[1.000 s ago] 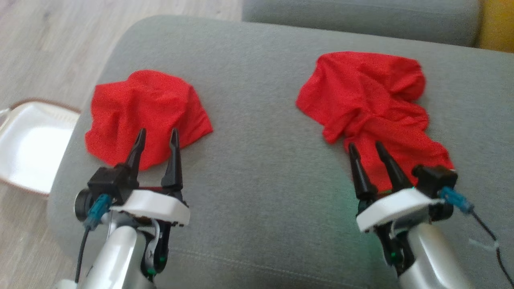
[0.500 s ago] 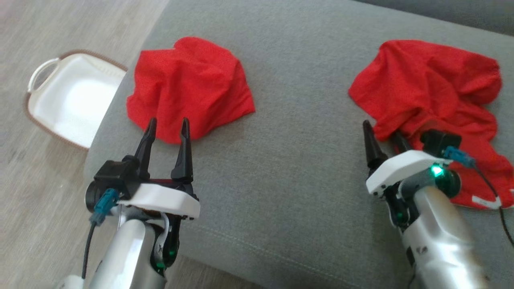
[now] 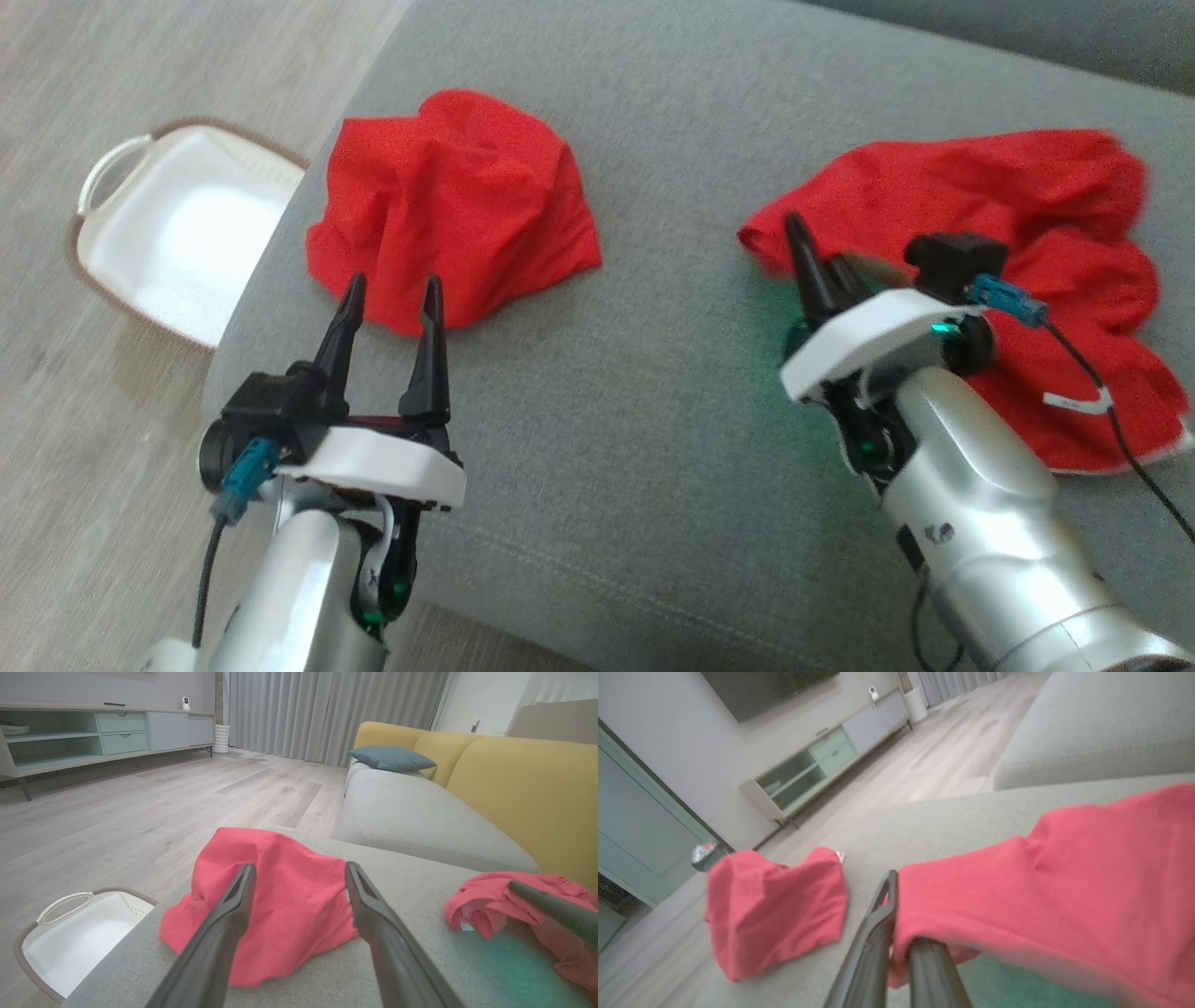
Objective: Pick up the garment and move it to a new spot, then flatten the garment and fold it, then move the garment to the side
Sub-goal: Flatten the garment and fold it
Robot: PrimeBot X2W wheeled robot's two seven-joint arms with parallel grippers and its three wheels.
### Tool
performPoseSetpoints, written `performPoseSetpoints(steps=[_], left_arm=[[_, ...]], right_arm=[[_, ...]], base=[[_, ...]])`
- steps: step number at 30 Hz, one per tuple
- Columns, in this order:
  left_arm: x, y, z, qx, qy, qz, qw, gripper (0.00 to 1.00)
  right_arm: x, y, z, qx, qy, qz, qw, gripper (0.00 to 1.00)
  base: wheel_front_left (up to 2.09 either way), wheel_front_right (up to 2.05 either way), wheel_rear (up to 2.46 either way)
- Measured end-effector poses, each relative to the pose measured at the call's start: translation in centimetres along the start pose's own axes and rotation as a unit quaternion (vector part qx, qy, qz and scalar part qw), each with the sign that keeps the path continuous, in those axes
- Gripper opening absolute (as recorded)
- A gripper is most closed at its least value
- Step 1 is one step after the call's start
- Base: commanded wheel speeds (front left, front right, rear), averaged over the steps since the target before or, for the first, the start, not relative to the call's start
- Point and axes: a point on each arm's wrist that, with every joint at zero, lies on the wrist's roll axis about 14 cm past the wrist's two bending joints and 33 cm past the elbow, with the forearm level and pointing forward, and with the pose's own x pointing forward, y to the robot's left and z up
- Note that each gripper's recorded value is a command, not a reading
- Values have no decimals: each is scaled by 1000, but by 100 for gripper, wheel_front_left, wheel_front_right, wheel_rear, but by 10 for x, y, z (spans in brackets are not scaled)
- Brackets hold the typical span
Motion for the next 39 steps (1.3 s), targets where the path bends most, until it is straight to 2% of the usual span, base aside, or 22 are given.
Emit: performPoseSetpoints(steps=[6, 10, 13, 16, 19, 21, 22, 23, 25, 27, 31, 36, 39], left_arm=[[-7, -5, 14, -11, -24, -8, 1000, 100], [-16, -12, 11, -20, -21, -19, 999, 100], [-19, -20, 9, -21, -20, -32, 999, 100], [-16, -34, 13, -22, -27, -54, 998, 100], [-13, -48, 13, -26, -28, -76, 996, 100], [-9, -55, 11, -26, -24, -88, 995, 100], [-7, -57, 9, -26, -21, -90, 995, 100], [-5, -58, 7, -25, -18, -92, 995, 100], [0, -61, 3, -22, -14, -96, 995, 100], [2, -63, 3, -20, -13, -99, 995, 100], [9, -65, 1, -18, -11, -103, 994, 100], [10, -70, 2, -21, -13, -110, 994, 100], [10, -76, 6, -24, -20, -118, 993, 100]], right_arm=[[-10, 48, 83, 36, -114, 57, 991, 0], [-29, 52, 136, 73, -188, 57, 978, 0], [-49, 20, 163, 104, -233, 10, 967, 0], [-73, -31, 171, 133, -261, -66, 954, 0], [-96, -89, 155, 186, -261, -154, 935, 0], [-108, -127, 130, 205, -238, -215, 925, 0], [-112, -143, 121, 216, -227, -241, 919, 62], [-116, -158, 112, 224, -212, -263, 914, 100], [-118, -176, 108, 226, -195, -288, 910, 100], [-119, -184, 111, 214, -189, -297, 911, 100], [-124, -205, 133, 157, -185, -321, 915, 100], [-127, -199, 145, 117, -189, -317, 922, 100], [-124, -180, 160, 73, -205, -288, 933, 100]], base=[[0, 0, 0], [0, 0, 0], [0, 0, 0], [0, 0, 0], [0, 0, 0], [0, 0, 0], [0, 0, 0], [0, 0, 0], [0, 0, 0], [0, 0, 0], [0, 0, 0], [0, 0, 0], [0, 0, 0]])
